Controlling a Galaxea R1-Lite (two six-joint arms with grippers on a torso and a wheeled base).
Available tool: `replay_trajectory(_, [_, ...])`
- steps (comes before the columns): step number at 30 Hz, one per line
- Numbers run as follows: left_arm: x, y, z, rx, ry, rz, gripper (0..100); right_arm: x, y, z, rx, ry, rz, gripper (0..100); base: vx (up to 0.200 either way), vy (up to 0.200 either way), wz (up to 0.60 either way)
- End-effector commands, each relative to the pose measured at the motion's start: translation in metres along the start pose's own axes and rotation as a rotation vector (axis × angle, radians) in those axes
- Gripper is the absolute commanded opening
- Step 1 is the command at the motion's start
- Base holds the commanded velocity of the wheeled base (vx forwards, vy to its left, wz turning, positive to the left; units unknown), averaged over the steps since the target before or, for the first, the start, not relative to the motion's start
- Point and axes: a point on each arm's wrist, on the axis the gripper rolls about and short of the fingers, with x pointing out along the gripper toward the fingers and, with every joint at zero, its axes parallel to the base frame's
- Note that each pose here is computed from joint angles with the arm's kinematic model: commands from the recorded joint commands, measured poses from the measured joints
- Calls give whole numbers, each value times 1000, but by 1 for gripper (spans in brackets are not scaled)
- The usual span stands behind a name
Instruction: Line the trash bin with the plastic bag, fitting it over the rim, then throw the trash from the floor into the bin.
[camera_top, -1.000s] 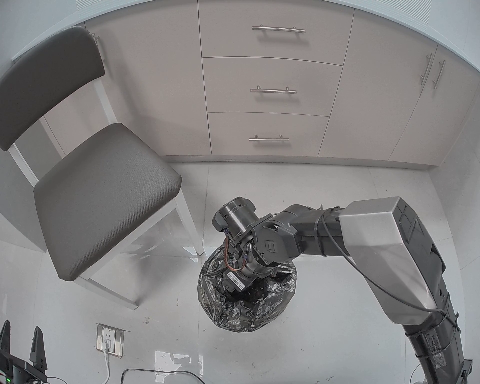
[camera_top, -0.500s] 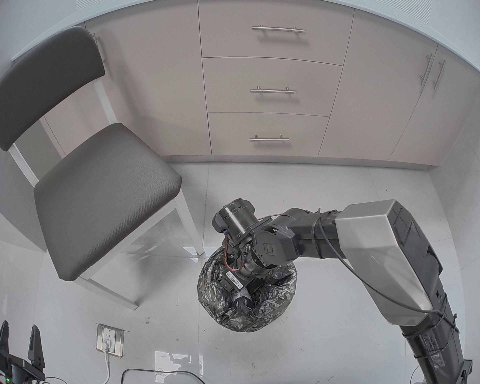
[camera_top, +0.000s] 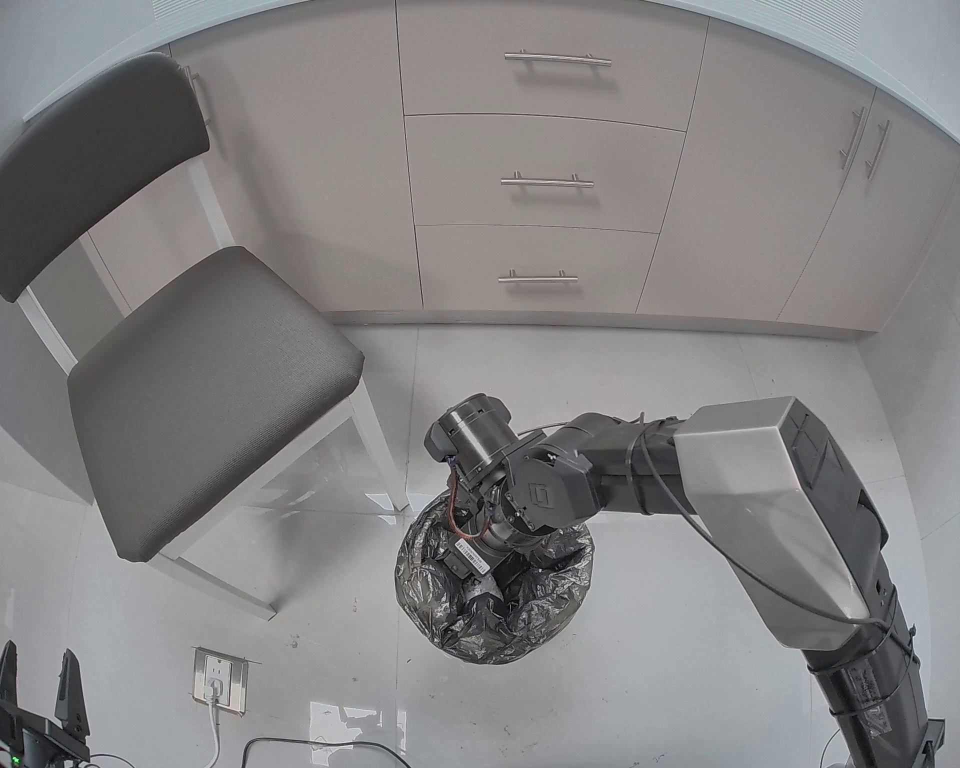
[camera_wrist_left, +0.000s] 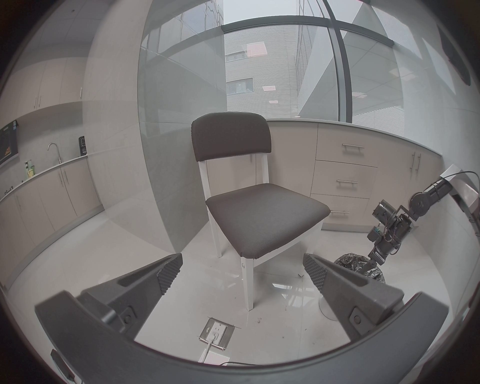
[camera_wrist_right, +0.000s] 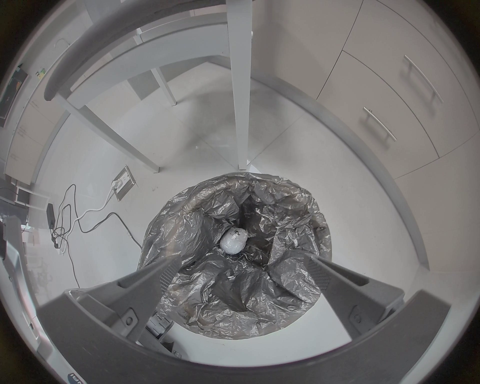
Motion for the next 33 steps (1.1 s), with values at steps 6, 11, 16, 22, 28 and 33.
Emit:
replay_trajectory(6, [-1,1,-1,-14,-17,38,100,-31,-19,13,21,-60,-20,100,0,0,0])
replay_trajectory(11, [-1,-2,-2,54,-7,-122,100,-40,-28,16,37,-80,-30,100,0,0,0])
replay_trajectory(16, [0,-6,-9,109,16,-302,100,-57,-37,20,37,-102,-40,100,0,0,0])
replay_trajectory(22, [0,-6,-7,71,15,-291,100,-92,-63,20,40,-98,-62,100,0,0,0])
replay_trajectory(28, [0,-6,-7,65,14,-276,100,-157,-111,14,86,-119,-116,100,0,0,0])
replay_trajectory(33, [0,-6,-8,81,13,-276,100,-208,-142,-2,118,-112,-156,100,0,0,0])
